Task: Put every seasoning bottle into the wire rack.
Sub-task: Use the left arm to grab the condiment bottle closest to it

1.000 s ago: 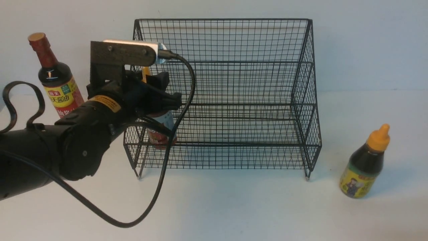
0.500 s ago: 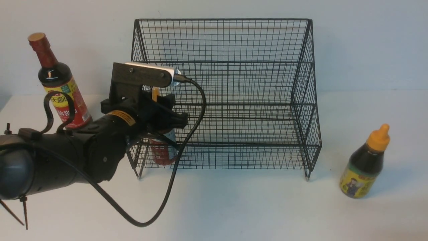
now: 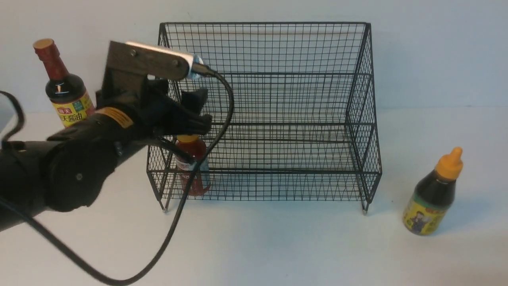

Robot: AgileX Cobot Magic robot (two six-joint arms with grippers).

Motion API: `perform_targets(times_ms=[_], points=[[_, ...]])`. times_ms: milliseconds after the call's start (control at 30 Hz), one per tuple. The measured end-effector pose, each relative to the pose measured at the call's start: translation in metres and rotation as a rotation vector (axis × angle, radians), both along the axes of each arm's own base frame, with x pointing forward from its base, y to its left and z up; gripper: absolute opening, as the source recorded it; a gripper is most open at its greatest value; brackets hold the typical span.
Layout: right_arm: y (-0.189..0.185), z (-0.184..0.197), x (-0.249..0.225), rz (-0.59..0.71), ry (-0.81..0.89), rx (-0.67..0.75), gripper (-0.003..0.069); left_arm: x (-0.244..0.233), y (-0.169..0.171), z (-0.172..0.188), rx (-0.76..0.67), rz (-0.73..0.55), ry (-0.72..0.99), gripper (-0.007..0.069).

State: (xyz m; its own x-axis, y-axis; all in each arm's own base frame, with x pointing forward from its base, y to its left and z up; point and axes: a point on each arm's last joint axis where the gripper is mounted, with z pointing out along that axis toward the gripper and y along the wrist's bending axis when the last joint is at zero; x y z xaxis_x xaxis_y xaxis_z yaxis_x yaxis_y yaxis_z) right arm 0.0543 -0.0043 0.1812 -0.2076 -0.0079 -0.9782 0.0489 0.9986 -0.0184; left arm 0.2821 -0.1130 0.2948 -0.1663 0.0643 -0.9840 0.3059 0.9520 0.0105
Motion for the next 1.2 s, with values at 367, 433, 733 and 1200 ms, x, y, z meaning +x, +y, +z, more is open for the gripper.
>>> perform_targets(times_ms=[367, 433, 733, 1200], points=[[0.0, 0.0, 0.0, 0.0, 0.0, 0.0, -0.001, -0.045, 0.068, 0.046, -0.039, 0.115, 0.087, 0.0], [0.0, 0.0, 0.0, 0.0, 0.0, 0.0, -0.001, -0.054, 0.07, 0.044, -0.023, 0.085, 0.163, -0.0005], [0.0, 0.0, 0.0, 0.0, 0.0, 0.0, -0.001, -0.081, 0.071, 0.042, 0.123, -0.014, 0.276, -0.0005], [0.0, 0.0, 0.0, 0.0, 0.0, 0.0, -0.001, -0.084, 0.115, 0.062, 0.094, 0.299, 0.12, -0.0005]])
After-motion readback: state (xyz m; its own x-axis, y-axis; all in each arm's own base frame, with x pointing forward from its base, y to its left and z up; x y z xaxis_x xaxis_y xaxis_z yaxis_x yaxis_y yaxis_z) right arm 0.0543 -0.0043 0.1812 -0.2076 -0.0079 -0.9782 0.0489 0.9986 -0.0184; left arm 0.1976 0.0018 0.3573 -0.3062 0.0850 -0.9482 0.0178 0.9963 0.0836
